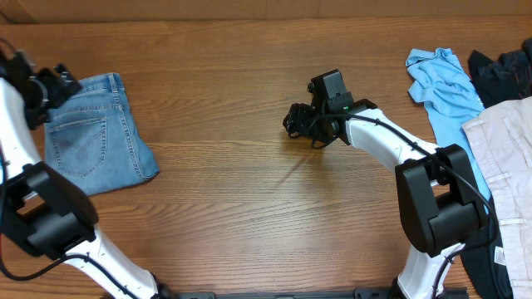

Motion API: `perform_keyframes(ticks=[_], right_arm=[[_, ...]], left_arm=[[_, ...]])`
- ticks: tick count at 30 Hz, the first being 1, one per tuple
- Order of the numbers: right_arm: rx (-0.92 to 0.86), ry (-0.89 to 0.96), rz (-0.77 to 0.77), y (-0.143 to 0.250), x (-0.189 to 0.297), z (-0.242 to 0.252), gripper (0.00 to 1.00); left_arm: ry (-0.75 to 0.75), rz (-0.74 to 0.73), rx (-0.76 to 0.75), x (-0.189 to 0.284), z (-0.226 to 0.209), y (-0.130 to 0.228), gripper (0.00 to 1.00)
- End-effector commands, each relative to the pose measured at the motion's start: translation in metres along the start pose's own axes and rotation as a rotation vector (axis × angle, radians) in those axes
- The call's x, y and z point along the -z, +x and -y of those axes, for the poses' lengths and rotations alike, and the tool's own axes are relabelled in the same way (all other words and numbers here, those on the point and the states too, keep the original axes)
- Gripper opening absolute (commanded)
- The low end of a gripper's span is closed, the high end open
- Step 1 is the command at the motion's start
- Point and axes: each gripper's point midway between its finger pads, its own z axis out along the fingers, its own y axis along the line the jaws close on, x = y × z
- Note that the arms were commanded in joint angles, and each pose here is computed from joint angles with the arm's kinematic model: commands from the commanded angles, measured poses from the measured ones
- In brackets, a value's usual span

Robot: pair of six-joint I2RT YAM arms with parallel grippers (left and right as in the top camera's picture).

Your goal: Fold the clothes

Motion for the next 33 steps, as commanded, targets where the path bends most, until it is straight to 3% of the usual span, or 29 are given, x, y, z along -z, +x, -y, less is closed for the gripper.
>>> perform_keyframes(ticks=[1, 8, 13, 18, 22, 28, 33], right_arm=[[0.003, -0.007, 0.017, -0.003, 0.007, -0.003, 0.66], [0.001, -0.003, 0.010, -0.001, 0.007, -0.002, 0.66], [-0.001, 0.001, 0.005, 0.000, 0.007, -0.001, 0.67], [-0.001, 0.001, 0.005, 0.000, 0.007, -0.001, 0.67], [-0.001, 0.001, 0.005, 0.000, 0.007, -0.001, 0.67], [-0.001, 0.001, 0.005, 0.000, 0.007, -0.001, 0.67], [-0.001, 0.001, 0.005, 0.000, 0.007, -0.001, 0.67]], left_arm=[[0.073, -0.083, -0.102, 0.002, 0.062, 0.033, 1.00], [-0.074, -0.294, -0.291, -0.040, 0.098, 0.123, 1.00], [-0.146, -0.444, -0.336, -0.075, 0.080, 0.186, 1.00], [-0.185, -0.504, -0.305, -0.099, 0.047, 0.216, 1.00], [-0.294, -0.462, -0.236, -0.099, 0.017, 0.203, 1.00], [-0.269, -0.319, -0.108, -0.092, -0.011, 0.143, 1.00], [-0.262, -0.266, -0.062, -0.084, -0.022, 0.119, 1.00]])
